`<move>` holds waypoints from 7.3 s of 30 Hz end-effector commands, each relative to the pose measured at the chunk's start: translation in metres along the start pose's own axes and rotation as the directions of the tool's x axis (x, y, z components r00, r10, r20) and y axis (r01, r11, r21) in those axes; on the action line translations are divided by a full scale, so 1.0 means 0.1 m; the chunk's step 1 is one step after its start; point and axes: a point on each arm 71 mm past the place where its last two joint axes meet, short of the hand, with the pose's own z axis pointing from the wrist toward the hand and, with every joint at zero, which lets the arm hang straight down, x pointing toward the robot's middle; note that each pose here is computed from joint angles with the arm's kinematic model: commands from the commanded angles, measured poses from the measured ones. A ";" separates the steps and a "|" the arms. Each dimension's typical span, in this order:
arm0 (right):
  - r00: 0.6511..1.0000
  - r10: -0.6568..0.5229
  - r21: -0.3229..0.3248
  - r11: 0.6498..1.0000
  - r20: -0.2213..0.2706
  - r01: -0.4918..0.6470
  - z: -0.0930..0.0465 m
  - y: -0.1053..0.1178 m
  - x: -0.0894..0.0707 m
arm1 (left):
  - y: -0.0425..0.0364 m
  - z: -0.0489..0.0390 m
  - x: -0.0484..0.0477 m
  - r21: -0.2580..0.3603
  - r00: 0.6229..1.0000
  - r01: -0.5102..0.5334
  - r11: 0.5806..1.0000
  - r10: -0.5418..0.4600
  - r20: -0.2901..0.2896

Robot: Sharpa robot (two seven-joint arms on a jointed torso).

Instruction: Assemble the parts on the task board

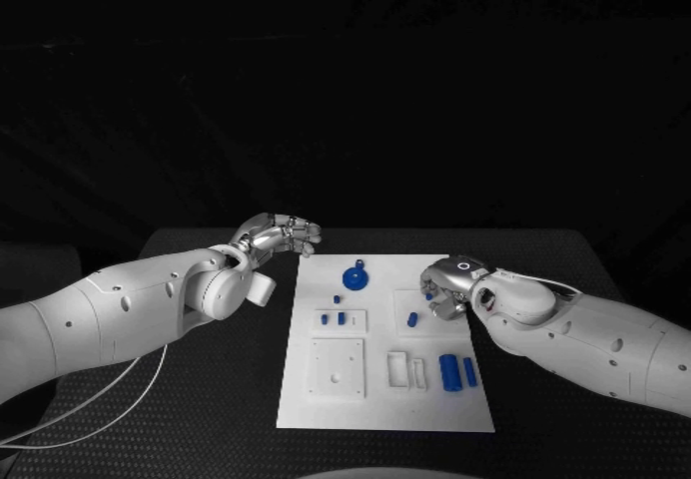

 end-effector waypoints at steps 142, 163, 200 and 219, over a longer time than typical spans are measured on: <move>0.995 0.077 -0.350 0.935 0.057 -0.052 -0.13 1.65 0.18 | 0.017 0.099 0.030 -0.016 0.999 0.034 0.999 -0.034 0.000; 0.995 0.085 -0.349 0.935 0.046 -0.063 -0.13 1.67 0.25 | 0.019 0.099 0.031 -0.019 0.999 0.035 0.999 -0.035 -0.004; 0.999 0.035 -0.345 0.938 -0.006 -0.035 -0.09 1.73 0.40 | 0.015 0.108 0.066 -0.020 0.999 0.038 0.999 -0.039 -0.014; 0.987 0.136 -0.317 0.943 0.081 -0.103 -0.23 1.56 0.26 | 0.025 0.086 0.009 -0.026 0.999 0.036 0.999 -0.036 -0.006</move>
